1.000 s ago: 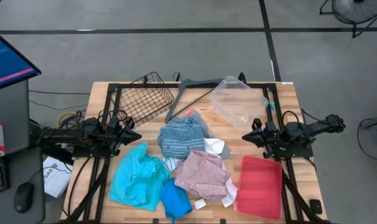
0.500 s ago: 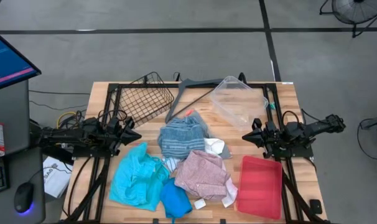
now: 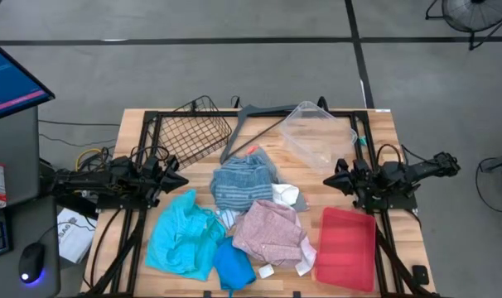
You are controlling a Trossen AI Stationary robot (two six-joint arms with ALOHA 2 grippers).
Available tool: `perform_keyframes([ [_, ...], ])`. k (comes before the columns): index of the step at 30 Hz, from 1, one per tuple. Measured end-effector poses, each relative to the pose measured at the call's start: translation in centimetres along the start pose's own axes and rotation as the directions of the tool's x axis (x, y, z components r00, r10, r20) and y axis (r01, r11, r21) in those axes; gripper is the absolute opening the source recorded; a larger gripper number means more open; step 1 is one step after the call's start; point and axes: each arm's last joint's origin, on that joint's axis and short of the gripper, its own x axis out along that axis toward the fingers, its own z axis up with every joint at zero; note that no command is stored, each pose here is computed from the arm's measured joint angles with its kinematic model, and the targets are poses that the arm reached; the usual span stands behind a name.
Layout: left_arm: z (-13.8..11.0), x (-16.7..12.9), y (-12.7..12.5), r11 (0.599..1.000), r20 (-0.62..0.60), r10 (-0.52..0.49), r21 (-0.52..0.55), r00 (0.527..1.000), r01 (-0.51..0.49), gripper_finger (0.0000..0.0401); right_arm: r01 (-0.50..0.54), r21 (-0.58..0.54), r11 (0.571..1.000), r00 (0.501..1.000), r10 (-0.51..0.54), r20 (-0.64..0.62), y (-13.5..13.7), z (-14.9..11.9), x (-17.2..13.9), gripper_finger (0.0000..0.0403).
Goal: Pick & Place Cloths
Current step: Put the pink polo shirt into the wire basket
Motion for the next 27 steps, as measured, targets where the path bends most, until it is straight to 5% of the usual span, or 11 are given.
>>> perform_keyframes([
  [6, 0.0, 0.0, 0.0, 1.000, 0.000, 0.000, 0.000, 1.000, 0.000, 0.0002, -0.065, 0.313, 0.947, 0.996, 0.043, 0.077, 0.4, 0.8, 0.0, 0.0017],
  [12, 0.0, 0.0, 0.0, 1.000, 0.001, 0.000, 0.000, 1.000, 0.000, 0.0002, -0.130, 0.430, 0.893, 0.979, 0.046, 0.200, 0.8, 1.8, -0.2, 0.0017],
  [18, 0.0, 0.0, 0.0, 1.000, 0.004, -0.002, 0.001, 1.000, 0.002, 0.0002, -0.180, 0.417, 0.891, 0.938, 0.027, 0.347, 1.1, 3.0, -0.6, 0.0017],
  [27, 1.0, -0.1, -0.4, 0.999, 0.104, -0.031, 0.010, 0.994, 0.031, 0.0002, -0.208, 0.258, 0.944, 0.854, 0.047, 0.518, 2.9, 6.8, -1.7, 0.0032],
])
